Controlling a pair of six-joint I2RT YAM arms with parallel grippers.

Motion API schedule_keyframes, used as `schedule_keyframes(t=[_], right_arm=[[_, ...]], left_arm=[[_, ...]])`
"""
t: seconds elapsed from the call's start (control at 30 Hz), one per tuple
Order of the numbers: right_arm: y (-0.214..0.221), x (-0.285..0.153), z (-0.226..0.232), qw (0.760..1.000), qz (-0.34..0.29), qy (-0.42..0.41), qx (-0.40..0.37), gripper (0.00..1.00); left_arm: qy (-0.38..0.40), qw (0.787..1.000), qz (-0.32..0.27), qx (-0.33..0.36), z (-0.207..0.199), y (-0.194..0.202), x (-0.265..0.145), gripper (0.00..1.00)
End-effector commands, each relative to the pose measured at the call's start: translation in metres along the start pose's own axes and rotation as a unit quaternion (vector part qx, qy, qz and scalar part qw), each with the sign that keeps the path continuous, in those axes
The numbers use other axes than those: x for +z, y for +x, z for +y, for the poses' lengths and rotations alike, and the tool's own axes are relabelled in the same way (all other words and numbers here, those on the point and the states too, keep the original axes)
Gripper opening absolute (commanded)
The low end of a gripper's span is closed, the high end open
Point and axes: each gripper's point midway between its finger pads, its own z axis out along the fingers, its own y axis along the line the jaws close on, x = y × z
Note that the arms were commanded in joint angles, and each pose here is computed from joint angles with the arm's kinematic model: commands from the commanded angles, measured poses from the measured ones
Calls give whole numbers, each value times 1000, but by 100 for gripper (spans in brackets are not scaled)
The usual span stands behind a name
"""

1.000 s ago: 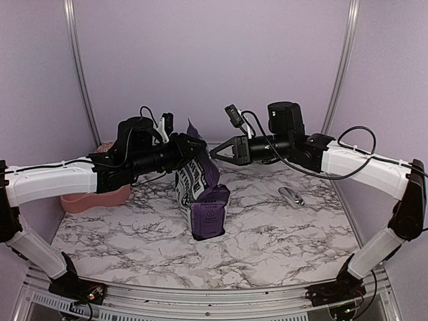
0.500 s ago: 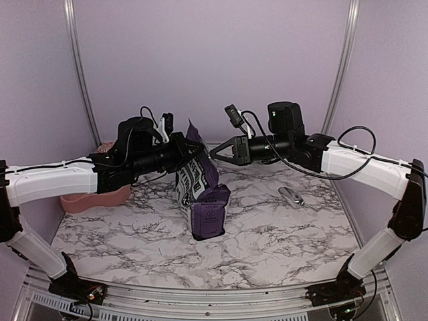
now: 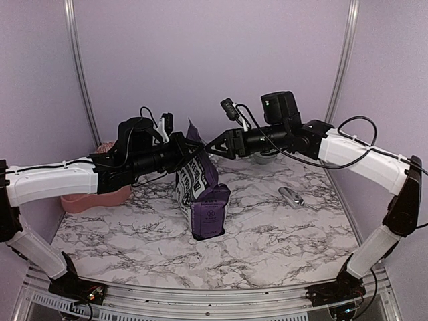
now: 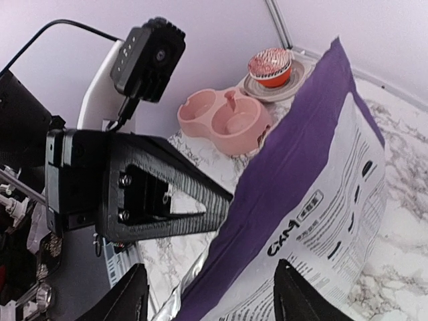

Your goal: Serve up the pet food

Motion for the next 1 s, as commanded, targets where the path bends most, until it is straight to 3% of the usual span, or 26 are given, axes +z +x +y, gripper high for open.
schedule_keyframes(t=[0.0, 0.13, 0.27, 0.37, 0.5, 0.63, 0.97], right_arm=[[-12, 5, 6, 1000, 5, 17, -24, 65], [-18, 14, -4, 998, 7, 54, -30, 65], [-18, 23, -17, 996, 15, 84, -29, 56], [-16, 27, -22, 995, 18, 90, -29, 45], [-12, 30, -24, 996, 18, 87, -25, 19], [-7, 32, -21, 997, 17, 71, -15, 2], [-10, 7, -29, 996, -38, -3, 75, 0]], left_arm=[[-18, 1000, 8, 7, 13, 10, 7, 0], [-15, 1000, 8, 8, 10, 9, 7, 0], [-14, 1000, 8, 10, 9, 8, 6, 0], [-13, 1000, 7, 11, 9, 8, 4, 0], [-12, 1000, 7, 14, 9, 8, 3, 0], [-12, 1000, 6, 15, 8, 8, 1, 0], [-10, 1000, -1, 19, 7, 5, -5, 0]])
